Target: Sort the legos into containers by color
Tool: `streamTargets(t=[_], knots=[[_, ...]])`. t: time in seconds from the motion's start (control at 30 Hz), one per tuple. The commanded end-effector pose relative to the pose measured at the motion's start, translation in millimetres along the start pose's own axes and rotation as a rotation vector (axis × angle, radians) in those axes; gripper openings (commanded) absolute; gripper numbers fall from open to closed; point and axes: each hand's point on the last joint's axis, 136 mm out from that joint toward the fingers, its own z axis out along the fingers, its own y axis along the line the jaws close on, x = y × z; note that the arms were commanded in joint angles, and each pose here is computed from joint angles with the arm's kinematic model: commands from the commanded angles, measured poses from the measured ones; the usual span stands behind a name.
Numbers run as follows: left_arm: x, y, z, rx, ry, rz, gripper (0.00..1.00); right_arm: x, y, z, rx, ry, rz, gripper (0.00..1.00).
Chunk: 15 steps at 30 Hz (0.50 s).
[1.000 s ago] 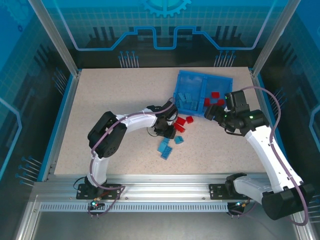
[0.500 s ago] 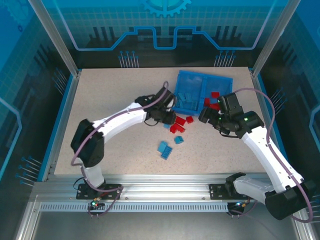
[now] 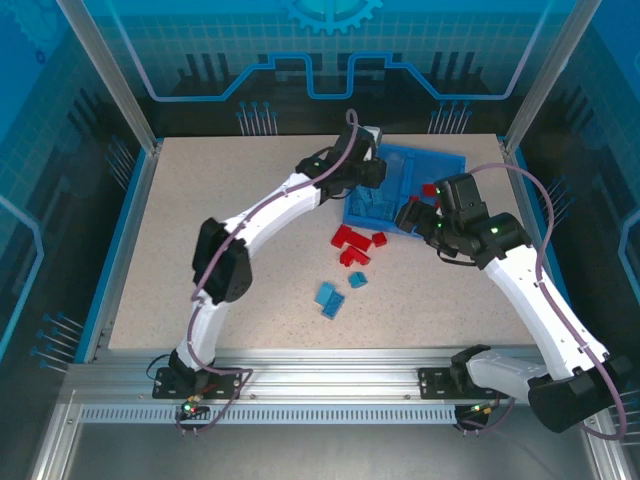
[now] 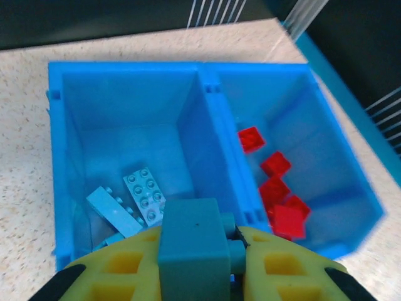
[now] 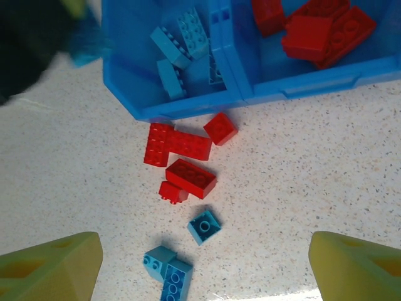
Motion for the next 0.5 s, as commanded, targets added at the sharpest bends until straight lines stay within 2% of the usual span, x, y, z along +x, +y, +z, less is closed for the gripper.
streamTargets(t=[0.0,0.17,0.23,0.37,0.47], knots=[[-5.6,0.6,19.0,0.000,-0.026,-0.063,0.15,2.3,1.7,-14.0,0.007,0.007,-0.006,0.87],[9.5,-1.1,55.8,0.057,-0.009,-0.101,0.23,5.9,0.6,-24.0,0.017,0.023,-0.002,0.87],[9.5,-6.4,60.0,0.106,-0.006,-0.107,0.31,7.2,1.2,-26.7,0.018,0.031,-0.008,0.87],[-0.3,-14.4,49.3,0.141,-0.020,-0.083,0.50,11.0,0.0,-26.2,0.021,0.043,-0.011,0.87],[-12.7,-18.5,27.9,0.152,-0.026,-0.067,0.54,15.8,-1.7,-22.2,0.018,0.056,-0.010,0.87]])
